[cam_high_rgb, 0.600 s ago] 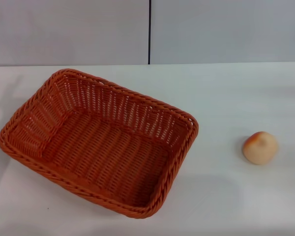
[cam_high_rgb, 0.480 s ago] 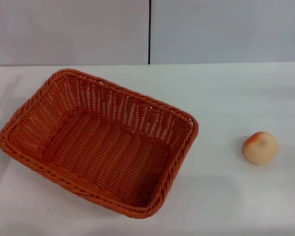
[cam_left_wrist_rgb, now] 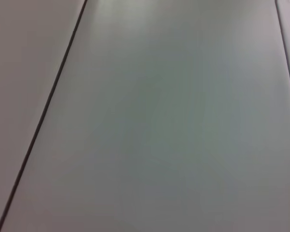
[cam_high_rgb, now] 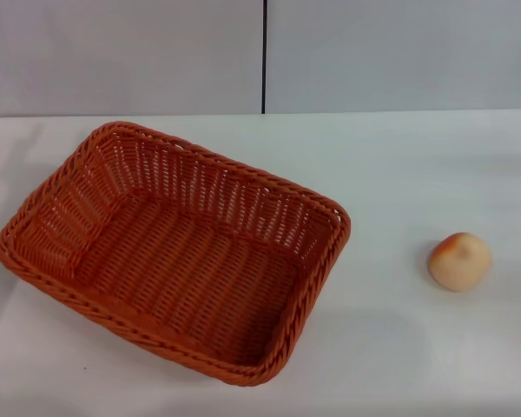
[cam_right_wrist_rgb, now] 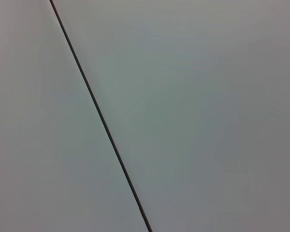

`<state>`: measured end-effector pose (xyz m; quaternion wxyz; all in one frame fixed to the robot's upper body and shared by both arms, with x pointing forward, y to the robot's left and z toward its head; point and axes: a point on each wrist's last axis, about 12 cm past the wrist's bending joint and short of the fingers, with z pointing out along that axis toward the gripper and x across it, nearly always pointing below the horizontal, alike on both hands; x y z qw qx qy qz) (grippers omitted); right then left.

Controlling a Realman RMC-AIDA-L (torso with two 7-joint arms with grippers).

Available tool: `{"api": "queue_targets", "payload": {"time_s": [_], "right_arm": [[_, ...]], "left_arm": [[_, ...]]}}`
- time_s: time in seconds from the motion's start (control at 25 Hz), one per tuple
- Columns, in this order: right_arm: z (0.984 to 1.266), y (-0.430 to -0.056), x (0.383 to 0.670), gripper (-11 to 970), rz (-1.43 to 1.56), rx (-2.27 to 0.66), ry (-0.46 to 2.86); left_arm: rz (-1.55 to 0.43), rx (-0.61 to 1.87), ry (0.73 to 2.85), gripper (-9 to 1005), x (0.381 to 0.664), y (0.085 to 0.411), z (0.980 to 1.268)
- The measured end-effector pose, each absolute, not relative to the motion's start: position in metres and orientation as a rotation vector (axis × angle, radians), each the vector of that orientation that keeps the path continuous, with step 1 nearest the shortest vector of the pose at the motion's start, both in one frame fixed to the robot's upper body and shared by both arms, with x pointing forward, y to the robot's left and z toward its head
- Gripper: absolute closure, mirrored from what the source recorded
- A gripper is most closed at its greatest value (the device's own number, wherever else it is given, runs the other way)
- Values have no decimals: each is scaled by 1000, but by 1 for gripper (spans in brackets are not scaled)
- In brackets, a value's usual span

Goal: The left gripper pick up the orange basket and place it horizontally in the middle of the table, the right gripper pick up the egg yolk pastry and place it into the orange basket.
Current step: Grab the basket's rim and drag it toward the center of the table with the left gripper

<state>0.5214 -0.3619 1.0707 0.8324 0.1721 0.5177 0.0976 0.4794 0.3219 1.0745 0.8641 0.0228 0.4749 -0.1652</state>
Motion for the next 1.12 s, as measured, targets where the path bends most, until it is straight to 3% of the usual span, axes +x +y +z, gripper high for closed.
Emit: {"api": "queue_targets", "payload": {"time_s": [0.24, 0.28, 0.4, 0.6, 0.64, 0.8, 0.88, 1.04, 1.12], "right_arm": [[1069, -363, 519, 330, 234, 383, 1102], [1068, -363, 518, 330, 234, 386, 1104], [1066, -364, 516, 330, 232, 386, 1111], [1063, -368, 510, 330, 218, 395, 1119], [1063, -369, 509, 330, 215, 396, 1121], [1061, -371, 505, 330, 207, 399, 1129], [1060, -372, 504, 330, 204, 401, 1131], [1059, -374, 502, 330, 197, 402, 1132], [1059, -374, 502, 330, 198, 400, 1137]], "left_arm": [[-476, -9, 1032, 300, 493, 325, 1078], [-577, -34, 1080, 299, 508, 329, 1082], [-622, 7, 1088, 297, 518, 326, 1089], [-750, 144, 1140, 293, 548, 317, 1116], [-795, 218, 1189, 292, 563, 312, 1133], [-822, 290, 1232, 287, 572, 308, 1149], [-855, 437, 1380, 285, 585, 303, 1178], [-850, 514, 1460, 281, 589, 302, 1194], [-820, 650, 1669, 279, 593, 298, 1213]]}}
